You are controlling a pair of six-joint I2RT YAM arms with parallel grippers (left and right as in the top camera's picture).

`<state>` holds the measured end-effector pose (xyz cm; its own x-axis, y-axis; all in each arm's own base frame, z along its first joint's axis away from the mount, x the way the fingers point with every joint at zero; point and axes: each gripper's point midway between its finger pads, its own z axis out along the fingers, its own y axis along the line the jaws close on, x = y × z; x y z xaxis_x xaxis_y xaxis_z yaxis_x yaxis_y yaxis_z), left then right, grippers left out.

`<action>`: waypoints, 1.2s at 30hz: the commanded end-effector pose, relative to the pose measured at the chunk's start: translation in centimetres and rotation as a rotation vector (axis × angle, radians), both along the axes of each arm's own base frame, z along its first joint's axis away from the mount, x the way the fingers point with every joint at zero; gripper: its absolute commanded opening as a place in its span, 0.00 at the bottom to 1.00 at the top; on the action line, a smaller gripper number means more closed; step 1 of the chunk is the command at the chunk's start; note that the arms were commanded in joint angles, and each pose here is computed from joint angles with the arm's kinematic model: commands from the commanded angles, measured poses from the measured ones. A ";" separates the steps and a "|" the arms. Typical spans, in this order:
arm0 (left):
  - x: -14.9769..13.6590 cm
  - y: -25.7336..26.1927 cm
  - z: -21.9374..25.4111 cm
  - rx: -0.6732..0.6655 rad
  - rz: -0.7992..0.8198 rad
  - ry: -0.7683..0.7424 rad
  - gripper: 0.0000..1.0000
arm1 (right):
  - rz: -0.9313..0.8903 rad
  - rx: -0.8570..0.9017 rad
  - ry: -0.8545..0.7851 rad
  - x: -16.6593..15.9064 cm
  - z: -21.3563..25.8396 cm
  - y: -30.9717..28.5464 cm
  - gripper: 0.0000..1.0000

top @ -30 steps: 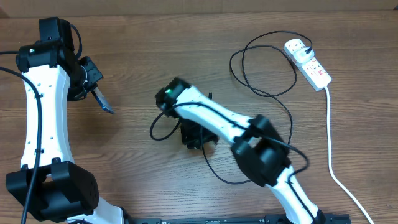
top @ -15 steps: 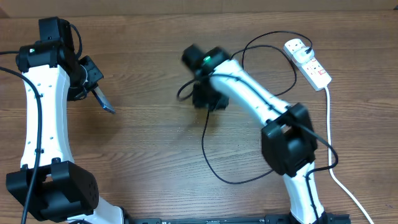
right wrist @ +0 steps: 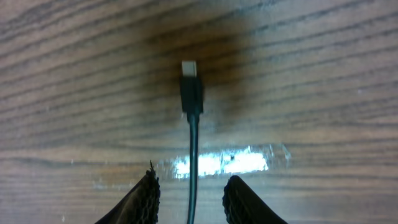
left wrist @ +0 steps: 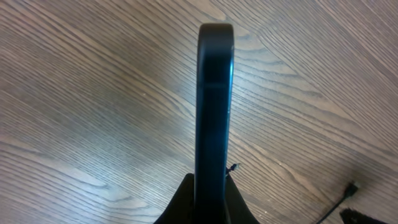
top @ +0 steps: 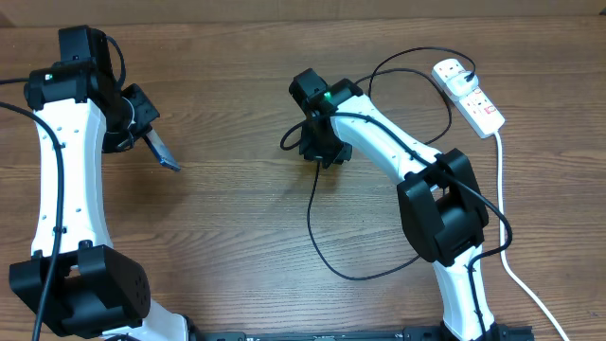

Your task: Plug charger to phone and switch on socket

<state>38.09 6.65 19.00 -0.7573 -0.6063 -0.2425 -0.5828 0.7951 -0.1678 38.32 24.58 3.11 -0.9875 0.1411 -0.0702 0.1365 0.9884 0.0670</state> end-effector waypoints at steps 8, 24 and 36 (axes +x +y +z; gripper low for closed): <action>0.5 -1.7 0.7 -0.074 -0.058 -0.040 0.04 | -0.023 0.007 -0.095 2.1 -0.3 0.3 0.34; 0.5 -1.7 0.7 -0.070 -0.072 -0.039 0.04 | 0.036 -0.082 -0.058 1.7 -3.9 -0.5 0.28; 0.5 -1.7 0.7 -0.070 -0.072 -0.038 0.04 | 0.041 -0.088 -0.041 1.3 -4.0 -0.6 0.11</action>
